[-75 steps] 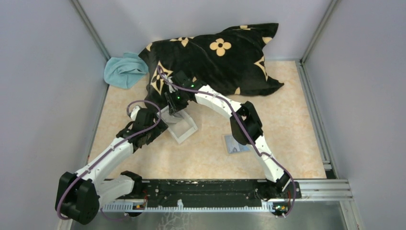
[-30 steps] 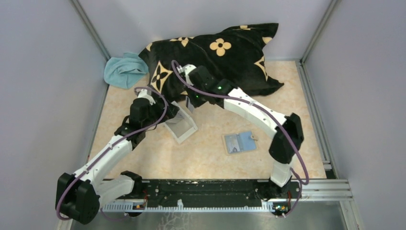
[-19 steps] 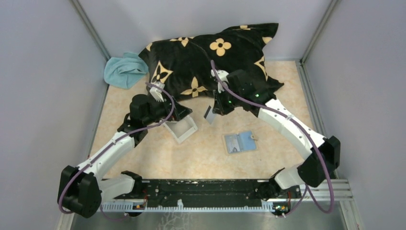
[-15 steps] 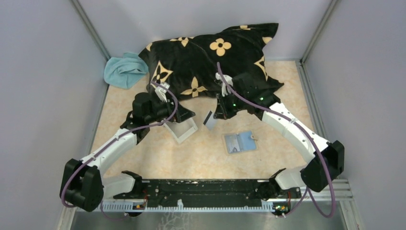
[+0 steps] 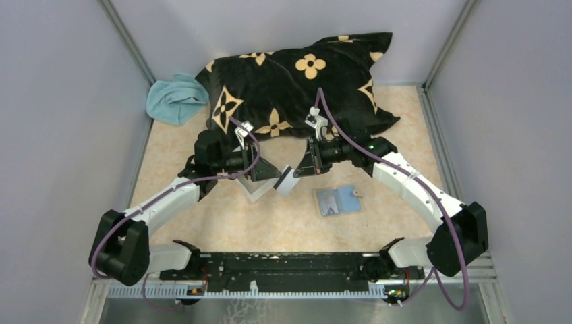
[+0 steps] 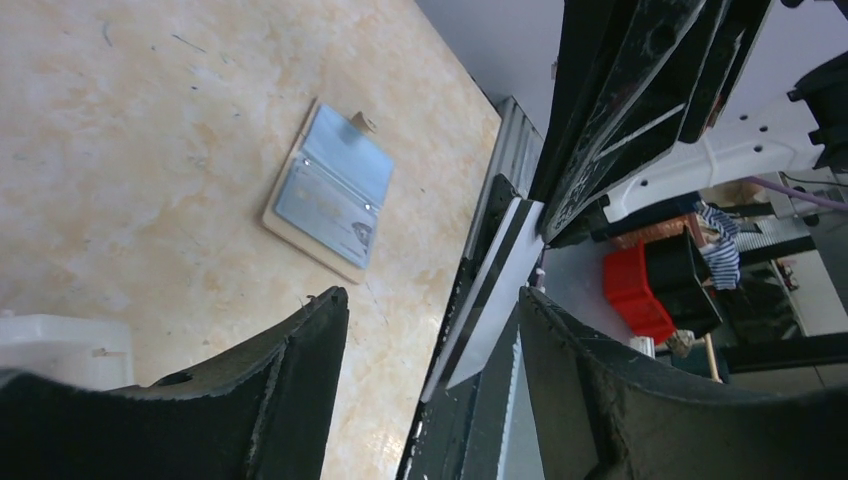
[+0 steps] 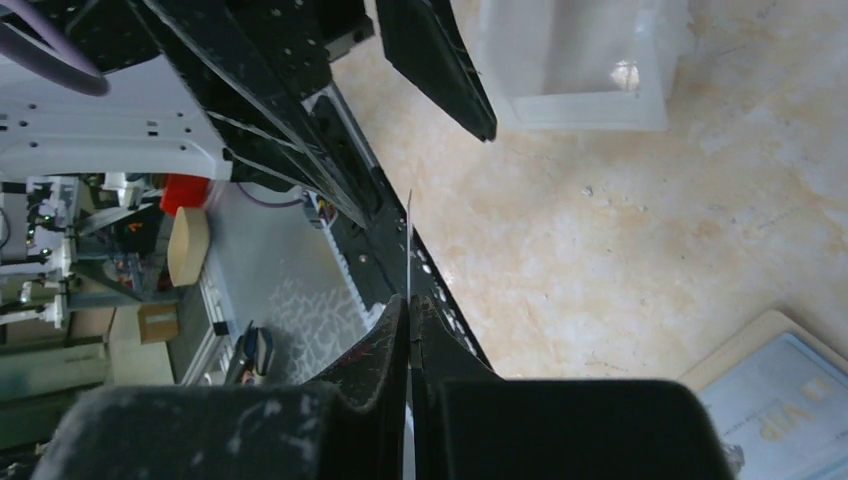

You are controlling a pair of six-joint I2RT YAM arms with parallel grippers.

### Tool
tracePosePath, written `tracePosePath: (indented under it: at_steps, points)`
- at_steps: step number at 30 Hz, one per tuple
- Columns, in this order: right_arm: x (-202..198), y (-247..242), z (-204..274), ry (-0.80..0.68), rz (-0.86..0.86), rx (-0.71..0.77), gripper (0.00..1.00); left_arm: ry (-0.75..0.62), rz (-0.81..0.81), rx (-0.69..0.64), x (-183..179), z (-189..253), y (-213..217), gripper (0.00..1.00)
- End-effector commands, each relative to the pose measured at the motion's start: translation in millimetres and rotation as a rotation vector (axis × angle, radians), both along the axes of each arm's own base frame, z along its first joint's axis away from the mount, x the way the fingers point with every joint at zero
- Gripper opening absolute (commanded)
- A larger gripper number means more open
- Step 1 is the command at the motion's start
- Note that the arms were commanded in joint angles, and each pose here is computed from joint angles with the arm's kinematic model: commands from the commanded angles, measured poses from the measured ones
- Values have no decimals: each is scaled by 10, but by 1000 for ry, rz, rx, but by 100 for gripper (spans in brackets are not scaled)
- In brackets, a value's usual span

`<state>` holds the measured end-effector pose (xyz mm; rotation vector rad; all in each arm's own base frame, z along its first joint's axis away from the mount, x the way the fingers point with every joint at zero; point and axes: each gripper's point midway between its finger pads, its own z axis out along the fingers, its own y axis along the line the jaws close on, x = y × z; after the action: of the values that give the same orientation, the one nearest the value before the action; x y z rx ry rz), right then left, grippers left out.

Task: Put the credit cards into the card holder
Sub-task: Pick up the credit card from the storage box.

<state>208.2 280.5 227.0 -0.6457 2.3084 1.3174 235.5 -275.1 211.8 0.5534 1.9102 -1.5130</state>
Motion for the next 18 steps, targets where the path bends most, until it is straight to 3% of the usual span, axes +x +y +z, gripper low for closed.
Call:
tracePosePath:
  at_steps: [1,8,12,14,16,17,18]
  points:
    - [47,115,273,-41,35,124,0,-28,-103,-35,-144,97,-46,69]
    - [87,163,184,-6,44,135,0,-4,-146,-38,-218,64,-49,61]
    - [104,183,134,7,47,133,0,0,-163,-38,-240,57,-51,50]
    - [113,186,110,13,47,130,0,2,-167,-38,-237,49,-51,37]
    - [132,187,99,15,43,128,0,4,-166,-37,-233,45,-52,9]
    - [143,182,89,17,41,127,0,6,-166,-35,-230,37,-53,1]
    - [152,178,90,16,39,128,0,12,-166,-33,-230,18,-51,0]
